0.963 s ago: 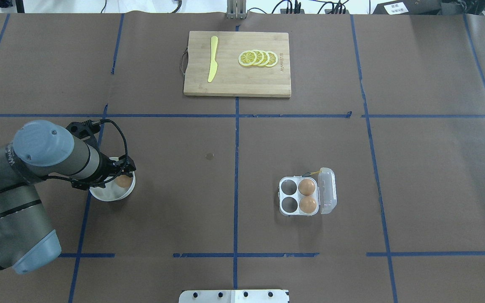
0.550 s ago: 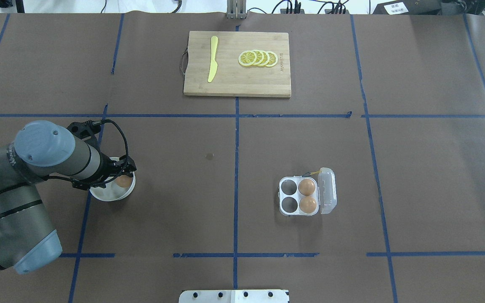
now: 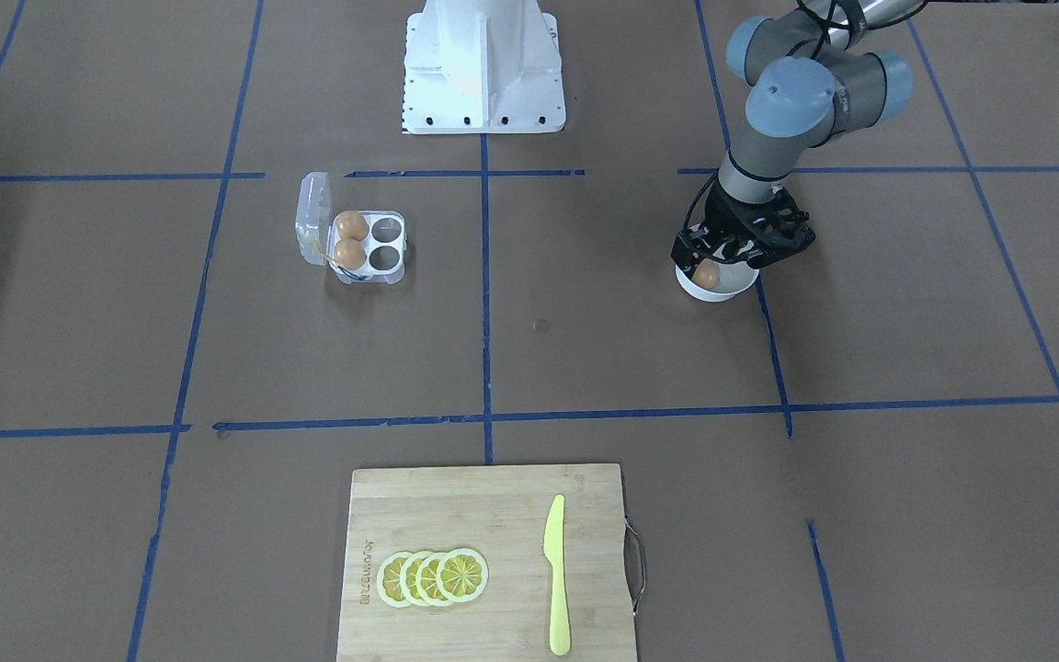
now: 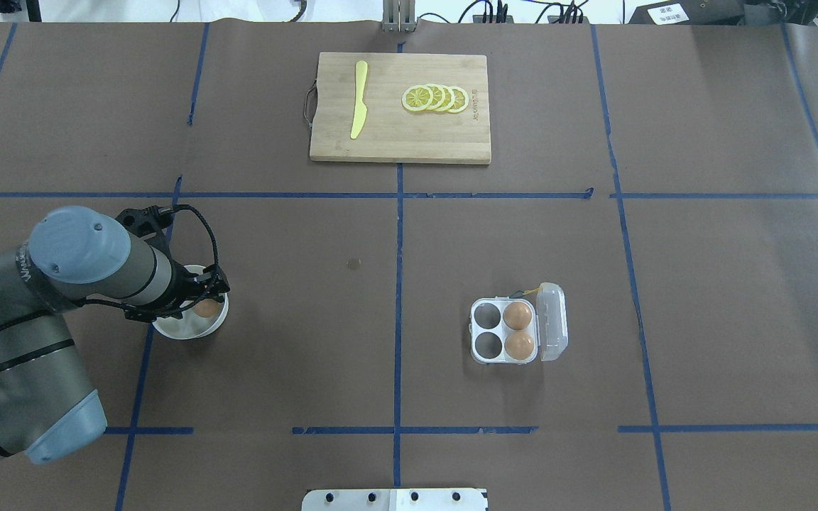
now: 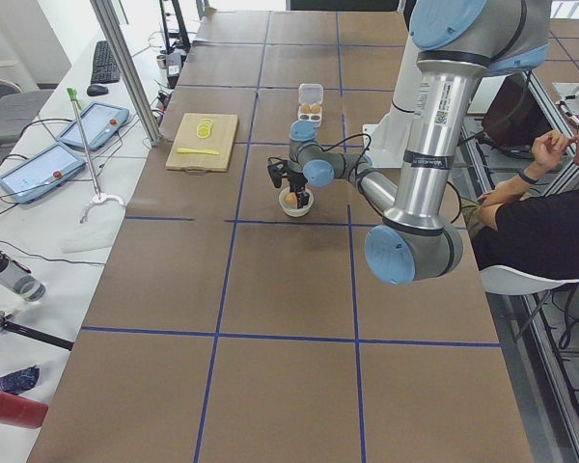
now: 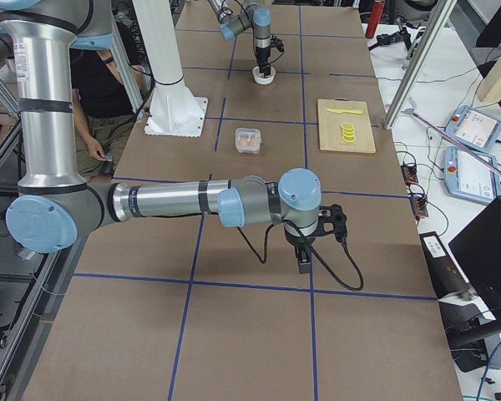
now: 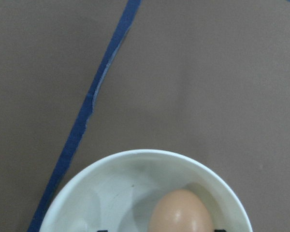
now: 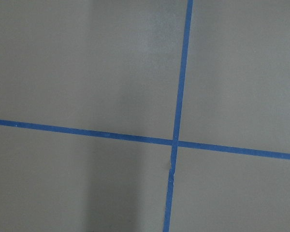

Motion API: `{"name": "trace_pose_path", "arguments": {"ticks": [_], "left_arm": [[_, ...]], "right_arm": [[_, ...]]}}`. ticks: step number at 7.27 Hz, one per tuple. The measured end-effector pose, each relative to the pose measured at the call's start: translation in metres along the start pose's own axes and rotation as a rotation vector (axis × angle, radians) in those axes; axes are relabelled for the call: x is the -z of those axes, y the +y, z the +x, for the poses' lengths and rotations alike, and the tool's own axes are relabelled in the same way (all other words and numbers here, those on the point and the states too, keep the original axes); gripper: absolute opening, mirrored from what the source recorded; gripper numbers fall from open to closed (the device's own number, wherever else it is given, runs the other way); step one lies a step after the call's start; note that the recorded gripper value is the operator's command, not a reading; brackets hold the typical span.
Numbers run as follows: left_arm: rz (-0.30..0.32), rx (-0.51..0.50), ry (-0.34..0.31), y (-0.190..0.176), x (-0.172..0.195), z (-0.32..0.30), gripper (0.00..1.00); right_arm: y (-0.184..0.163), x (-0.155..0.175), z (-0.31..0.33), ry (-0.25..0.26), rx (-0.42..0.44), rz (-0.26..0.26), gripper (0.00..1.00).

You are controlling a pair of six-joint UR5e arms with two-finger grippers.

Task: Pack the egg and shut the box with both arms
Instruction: 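Lower the left gripper into the bowl and close on the egg, then lift the egg with the left gripper and carry it to the carton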

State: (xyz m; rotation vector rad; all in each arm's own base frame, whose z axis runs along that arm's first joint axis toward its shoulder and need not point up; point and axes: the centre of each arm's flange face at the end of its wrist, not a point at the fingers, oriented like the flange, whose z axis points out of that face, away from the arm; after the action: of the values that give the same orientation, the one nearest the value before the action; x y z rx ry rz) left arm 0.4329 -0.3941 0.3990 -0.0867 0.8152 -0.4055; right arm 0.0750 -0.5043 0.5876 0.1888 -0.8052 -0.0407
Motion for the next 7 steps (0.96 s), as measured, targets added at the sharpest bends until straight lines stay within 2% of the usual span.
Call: {"name": "trace_pose_path", "arguments": {"ticks": [1,3,7], "left_arm": [[0.000,0.001,0.000,0.000,0.000,0.000,0.37],[0.000,0.003,0.000,0.000,0.001,0.000,0.00],[0.007,0.003,0.021,-0.001,0.013,0.001,0.00]], "right_arm": [[-0.001,0.000,0.000,-0.001,0.000,0.000,1.00],[-0.001,0.000,0.000,-0.003,-0.001,-0.001,1.00],[0.000,-0.002,0.001,-0.005,-0.005,-0.005,1.00]]}}
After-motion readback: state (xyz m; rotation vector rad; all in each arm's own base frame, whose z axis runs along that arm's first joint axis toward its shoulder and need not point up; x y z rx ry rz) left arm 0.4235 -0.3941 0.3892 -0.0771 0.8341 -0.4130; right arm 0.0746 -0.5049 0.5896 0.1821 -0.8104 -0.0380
